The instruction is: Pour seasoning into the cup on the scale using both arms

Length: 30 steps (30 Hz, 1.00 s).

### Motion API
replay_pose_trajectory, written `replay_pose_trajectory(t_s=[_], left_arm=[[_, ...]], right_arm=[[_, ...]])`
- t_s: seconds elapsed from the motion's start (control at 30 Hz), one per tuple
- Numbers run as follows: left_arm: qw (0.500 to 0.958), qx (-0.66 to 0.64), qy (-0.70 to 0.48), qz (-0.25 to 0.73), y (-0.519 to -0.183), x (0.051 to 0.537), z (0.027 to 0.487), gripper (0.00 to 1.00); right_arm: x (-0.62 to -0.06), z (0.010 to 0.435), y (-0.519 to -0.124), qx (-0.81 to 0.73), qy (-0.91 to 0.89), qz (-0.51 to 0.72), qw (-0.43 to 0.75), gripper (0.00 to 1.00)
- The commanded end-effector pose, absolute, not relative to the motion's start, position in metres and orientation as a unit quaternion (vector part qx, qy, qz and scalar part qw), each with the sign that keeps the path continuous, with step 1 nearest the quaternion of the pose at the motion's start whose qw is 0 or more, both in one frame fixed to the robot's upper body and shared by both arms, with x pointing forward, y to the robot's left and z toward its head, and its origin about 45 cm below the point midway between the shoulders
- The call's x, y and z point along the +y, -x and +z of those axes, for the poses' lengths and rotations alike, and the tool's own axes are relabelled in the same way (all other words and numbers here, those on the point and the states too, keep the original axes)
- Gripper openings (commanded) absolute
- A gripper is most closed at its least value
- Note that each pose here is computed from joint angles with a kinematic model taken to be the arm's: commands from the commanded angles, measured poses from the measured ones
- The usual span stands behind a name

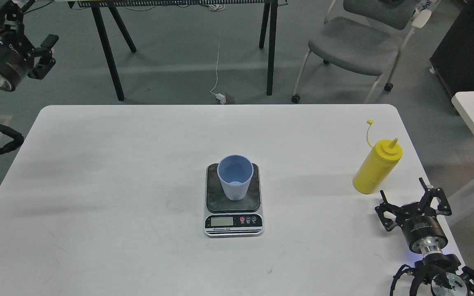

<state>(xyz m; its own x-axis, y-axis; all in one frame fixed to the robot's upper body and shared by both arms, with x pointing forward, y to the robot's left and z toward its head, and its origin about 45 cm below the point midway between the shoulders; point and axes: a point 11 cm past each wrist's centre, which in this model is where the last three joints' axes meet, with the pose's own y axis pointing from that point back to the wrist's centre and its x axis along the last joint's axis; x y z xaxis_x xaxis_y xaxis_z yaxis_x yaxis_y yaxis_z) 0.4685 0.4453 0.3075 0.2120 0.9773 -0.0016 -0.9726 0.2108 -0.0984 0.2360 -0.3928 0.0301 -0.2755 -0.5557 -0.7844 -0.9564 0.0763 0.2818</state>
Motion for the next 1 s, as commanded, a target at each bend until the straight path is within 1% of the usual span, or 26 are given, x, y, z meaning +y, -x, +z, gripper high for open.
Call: replay_pose_trajectory(t_s=[0.0, 0.07, 0.17, 0.23, 0.3, 0.4, 0.47, 0.6, 0.73, 0.8, 0.87, 0.97], left_arm=[[0.777, -0.032, 0.04, 0.627, -0.469, 0.446, 0.31, 0.89], [0.776, -0.033, 0.04, 0.629, -0.468, 0.448, 0.31, 0.89], [0.776, -0.033, 0.041, 0.629, -0.468, 0.448, 0.311, 0.89], [0.774, -0.033, 0.047, 0.63, -0.469, 0.448, 0.313, 0.89], [0.774, -0.033, 0.05, 0.63, -0.47, 0.447, 0.314, 0.89], [0.776, -0.031, 0.051, 0.628, -0.471, 0.444, 0.312, 0.89], [0.776, -0.03, 0.054, 0.628, -0.471, 0.443, 0.313, 0.89], [0.779, -0.025, 0.059, 0.623, -0.474, 0.435, 0.31, 0.89], [0.78, -0.029, 0.064, 0.622, -0.476, 0.433, 0.316, 0.89], [0.78, -0.029, 0.065, 0.622, -0.476, 0.433, 0.316, 0.89], [0.781, -0.032, 0.067, 0.621, -0.477, 0.432, 0.319, 0.89], [0.781, -0.034, 0.069, 0.619, -0.479, 0.431, 0.322, 0.89]], right_arm=[[-0.406, 0.028, -0.224, 0.699, 0.548, 0.399, 0.228, 0.99], [-0.43, 0.039, -0.224, 0.711, 0.554, 0.378, 0.213, 0.99], [-0.468, 0.064, -0.235, 0.727, 0.563, 0.337, 0.202, 0.99], [-0.496, 0.096, -0.262, 0.737, 0.576, 0.29, 0.204, 0.99], [-0.512, 0.125, -0.286, 0.739, 0.589, 0.252, 0.208, 0.99], [-0.53, 0.157, -0.311, 0.744, 0.599, 0.209, 0.207, 0.99], [-0.529, 0.184, -0.341, 0.736, 0.623, 0.175, 0.201, 0.99], [-0.509, 0.237, -0.401, 0.704, 0.69, 0.097, 0.135, 0.98], [-0.453, 0.276, -0.451, 0.644, 0.759, 0.051, 0.085, 0.98], [-0.426, 0.28, -0.466, 0.617, 0.782, 0.076, 0.044, 0.98], [-0.392, 0.276, -0.478, 0.589, 0.8, 0.11, 0.03, 0.98], [-0.358, 0.284, -0.484, 0.559, 0.816, 0.131, 0.067, 0.98]])
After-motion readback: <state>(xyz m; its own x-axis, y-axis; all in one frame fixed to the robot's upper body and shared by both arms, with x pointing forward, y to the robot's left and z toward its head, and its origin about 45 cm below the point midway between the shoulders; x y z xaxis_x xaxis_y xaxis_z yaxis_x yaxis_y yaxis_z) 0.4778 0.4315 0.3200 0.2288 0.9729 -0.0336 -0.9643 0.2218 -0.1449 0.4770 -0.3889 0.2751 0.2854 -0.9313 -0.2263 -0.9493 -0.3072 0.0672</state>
